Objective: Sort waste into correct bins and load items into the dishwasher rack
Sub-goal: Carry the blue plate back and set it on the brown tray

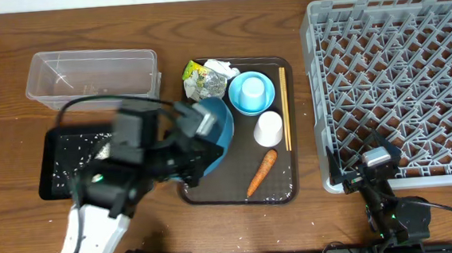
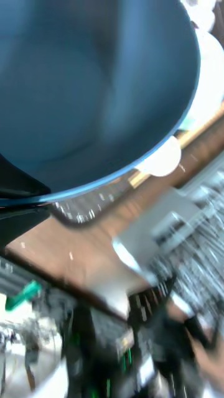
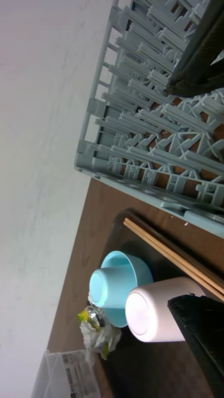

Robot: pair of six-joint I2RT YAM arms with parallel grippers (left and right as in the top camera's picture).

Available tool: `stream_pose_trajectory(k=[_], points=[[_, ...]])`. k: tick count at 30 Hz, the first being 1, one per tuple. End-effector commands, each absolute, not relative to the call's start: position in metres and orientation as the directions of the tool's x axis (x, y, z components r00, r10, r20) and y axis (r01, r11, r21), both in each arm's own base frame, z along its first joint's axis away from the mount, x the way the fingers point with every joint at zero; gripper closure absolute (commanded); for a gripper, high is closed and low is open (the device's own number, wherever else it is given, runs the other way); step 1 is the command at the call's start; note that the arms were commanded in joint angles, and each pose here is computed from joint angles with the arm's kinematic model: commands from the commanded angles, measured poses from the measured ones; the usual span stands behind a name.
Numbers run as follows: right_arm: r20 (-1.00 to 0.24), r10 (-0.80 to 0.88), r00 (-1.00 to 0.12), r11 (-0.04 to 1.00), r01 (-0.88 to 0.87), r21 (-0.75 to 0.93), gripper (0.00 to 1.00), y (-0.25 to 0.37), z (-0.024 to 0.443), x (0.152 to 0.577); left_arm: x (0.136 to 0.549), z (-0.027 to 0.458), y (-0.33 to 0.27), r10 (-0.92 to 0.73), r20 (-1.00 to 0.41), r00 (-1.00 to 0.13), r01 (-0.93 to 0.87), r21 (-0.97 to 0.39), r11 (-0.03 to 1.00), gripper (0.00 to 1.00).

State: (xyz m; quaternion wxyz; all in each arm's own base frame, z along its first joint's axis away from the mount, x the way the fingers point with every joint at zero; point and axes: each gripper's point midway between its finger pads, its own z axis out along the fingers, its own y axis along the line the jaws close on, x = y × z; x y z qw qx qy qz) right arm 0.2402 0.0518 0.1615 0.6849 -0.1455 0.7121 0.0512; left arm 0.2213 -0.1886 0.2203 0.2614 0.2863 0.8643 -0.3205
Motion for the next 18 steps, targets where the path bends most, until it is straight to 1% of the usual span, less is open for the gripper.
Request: stream_pose_trajectory(k=[1, 6, 13, 18], points=[[-0.990, -0.138, -0.021, 0.948, -0.291, -0.126, 0.01, 0.055, 0.160, 0.239, 0.240, 0.201, -0.186, 0.347, -0.601, -0.720, 0.603, -0.295, 0.741, 0.93], [-0.990, -0.138, -0.021, 0.948, -0.291, -0.126, 0.01, 0.055, 0.160, 0.239, 0.247, 0.179, -0.203, 0.374, -0.555, -0.743, 0.598, -0.299, 0.744, 0.93], [-0.990, -0.138, -0.021, 0.948, -0.291, -0.126, 0.01, 0.055, 0.160, 0.239, 0.251, 0.136, -0.215, 0.411, -0.434, -0.802, 0.566, -0.331, 0.755, 0.94], [-0.990, -0.138, -0.021, 0.948, -0.291, -0.126, 0.01, 0.055, 0.160, 0.239, 0.261, 0.119, -0.226, 0.406, -0.414, -0.815, 0.554, -0.350, 0.755, 0.93]])
